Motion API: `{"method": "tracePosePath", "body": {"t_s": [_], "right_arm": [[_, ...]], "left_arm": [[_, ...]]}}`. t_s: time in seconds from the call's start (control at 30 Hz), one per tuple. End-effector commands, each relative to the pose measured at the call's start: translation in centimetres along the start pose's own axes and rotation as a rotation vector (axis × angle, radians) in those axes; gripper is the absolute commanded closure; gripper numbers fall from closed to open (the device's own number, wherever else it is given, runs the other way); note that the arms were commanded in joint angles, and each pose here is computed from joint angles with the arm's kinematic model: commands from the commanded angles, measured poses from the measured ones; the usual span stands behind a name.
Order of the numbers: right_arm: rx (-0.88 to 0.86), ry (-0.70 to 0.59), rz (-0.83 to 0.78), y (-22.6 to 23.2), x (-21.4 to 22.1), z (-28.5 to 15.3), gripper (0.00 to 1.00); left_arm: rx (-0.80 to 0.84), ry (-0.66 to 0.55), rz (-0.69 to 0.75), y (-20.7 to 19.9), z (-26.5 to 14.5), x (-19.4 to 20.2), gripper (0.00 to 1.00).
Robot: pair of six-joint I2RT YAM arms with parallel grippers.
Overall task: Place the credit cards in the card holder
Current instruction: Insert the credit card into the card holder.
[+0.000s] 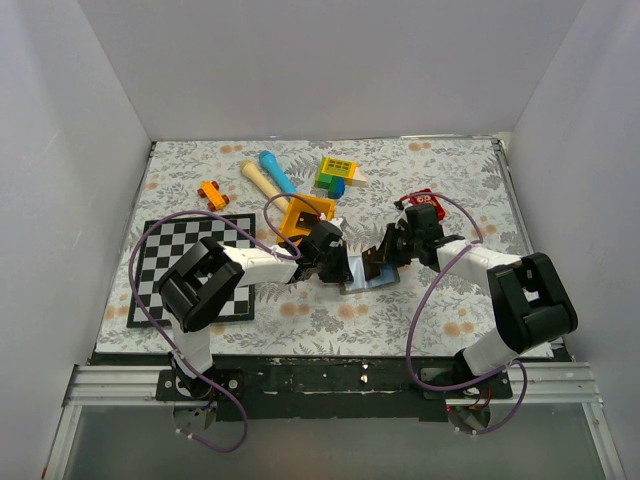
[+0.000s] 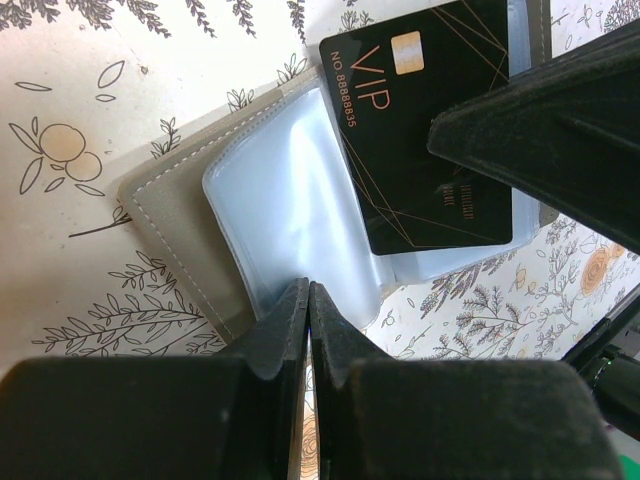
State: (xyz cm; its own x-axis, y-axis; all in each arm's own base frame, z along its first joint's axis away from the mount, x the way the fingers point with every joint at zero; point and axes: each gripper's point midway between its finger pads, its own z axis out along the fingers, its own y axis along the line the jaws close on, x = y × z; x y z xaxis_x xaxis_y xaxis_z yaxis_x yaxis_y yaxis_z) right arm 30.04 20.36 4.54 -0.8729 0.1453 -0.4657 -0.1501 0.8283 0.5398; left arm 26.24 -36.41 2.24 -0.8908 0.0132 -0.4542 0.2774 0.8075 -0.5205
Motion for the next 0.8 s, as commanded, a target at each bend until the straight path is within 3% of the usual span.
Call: {"method": "tracePosePath", "body": {"t_s": [0.0,0.33,0.77], "right_arm": [[0.076,-0.052,-0.025,-1.1,-1.3,-0.4,0.99],[0.055,-0.040,-0.039,-1.2,-0.3,-0.6,0.99],[-0.018,-0.026,0.055,-0.1,1.4,-1.2,0.99]], "left_arm": [[-0.089,0.041,0.018,2.2,-0.5,1.6,1.00],[-0.120,0.026,0.033,2.6,-0.9,1.3,1.00],[-0.146,0.009,0.048,2.9,-1.1,0.7,1.00]]}}
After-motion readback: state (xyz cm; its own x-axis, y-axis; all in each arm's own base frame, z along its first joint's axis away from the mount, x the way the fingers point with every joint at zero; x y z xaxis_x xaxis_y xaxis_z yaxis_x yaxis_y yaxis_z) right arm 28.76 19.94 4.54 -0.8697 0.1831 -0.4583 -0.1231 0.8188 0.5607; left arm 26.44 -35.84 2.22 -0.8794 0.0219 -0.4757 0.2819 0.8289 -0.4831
